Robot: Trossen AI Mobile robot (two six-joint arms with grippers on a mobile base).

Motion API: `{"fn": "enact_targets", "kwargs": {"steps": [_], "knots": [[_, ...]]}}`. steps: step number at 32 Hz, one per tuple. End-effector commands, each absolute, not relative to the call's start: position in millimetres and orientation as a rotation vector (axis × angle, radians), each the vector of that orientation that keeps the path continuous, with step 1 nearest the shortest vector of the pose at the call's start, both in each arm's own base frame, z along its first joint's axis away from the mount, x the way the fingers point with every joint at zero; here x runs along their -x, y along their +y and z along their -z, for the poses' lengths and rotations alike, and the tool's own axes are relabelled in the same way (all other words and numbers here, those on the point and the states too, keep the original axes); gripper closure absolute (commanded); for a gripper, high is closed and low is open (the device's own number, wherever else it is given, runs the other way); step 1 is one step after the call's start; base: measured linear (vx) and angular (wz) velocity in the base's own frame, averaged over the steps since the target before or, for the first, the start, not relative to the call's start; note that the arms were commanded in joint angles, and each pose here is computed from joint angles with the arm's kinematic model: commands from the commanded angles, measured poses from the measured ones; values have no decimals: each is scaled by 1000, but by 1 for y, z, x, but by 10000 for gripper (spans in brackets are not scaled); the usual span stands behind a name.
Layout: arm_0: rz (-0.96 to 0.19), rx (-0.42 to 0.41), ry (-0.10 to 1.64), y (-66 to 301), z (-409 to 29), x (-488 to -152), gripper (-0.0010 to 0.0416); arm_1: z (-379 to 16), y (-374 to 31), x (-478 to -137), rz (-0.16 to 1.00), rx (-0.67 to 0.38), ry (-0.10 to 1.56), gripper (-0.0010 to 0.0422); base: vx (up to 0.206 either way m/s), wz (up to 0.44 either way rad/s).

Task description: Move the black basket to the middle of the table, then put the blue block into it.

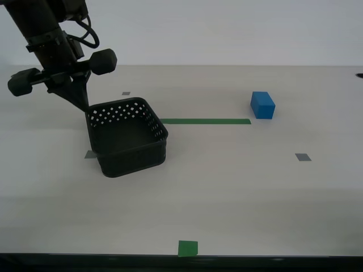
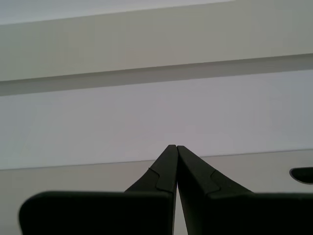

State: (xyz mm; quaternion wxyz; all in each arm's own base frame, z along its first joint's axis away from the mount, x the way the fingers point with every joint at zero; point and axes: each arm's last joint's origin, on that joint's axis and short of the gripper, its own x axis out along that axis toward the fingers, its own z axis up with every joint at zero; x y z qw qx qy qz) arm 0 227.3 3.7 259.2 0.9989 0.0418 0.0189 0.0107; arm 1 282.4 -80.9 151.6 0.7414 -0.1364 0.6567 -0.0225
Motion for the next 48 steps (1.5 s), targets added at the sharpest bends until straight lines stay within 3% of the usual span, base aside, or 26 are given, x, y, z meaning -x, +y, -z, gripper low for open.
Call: {"fn": "enact_targets", "kwargs": {"steps": [1, 6, 11, 18, 23, 30, 35, 40, 43, 48], "knots": [[-22, -86, 37, 4, -259, -227, 406, -158, -83, -287, 56, 309, 1423, 412, 0, 0], [-23, -87, 42, 4, -259, -227, 406, -165, -84, -288, 59, 318, 1455, 390, 0, 0], [-24, -86, 57, 5, -258, -227, 406, -161, -82, -279, 37, 322, 1534, 292, 0, 0], [-25, -86, 57, 5, -258, -227, 405, -153, -90, -278, 0, 310, 1474, 134, 0, 0], [-26, -86, 57, 5, -258, -227, 406, -142, -96, -276, -3, 317, 1468, 101, 0, 0], [-26, -85, 57, 5, -258, -227, 406, -100, -103, -281, -67, 319, 1597, 147, 0, 0], [-26, -85, 60, 5, -257, -227, 405, -95, -106, -281, -63, 311, 1596, 194, 0, 0], [-26, -86, 63, 5, -256, -227, 405, -95, -108, -286, -39, 325, 1544, 306, 0, 0], [-27, -86, 63, 5, -256, -227, 406, -95, -108, -286, -30, 319, 1539, 420, 0, 0], [-27, -86, 63, 5, -256, -227, 406, -95, -109, -287, -16, 315, 1530, 412, 0, 0]]}}
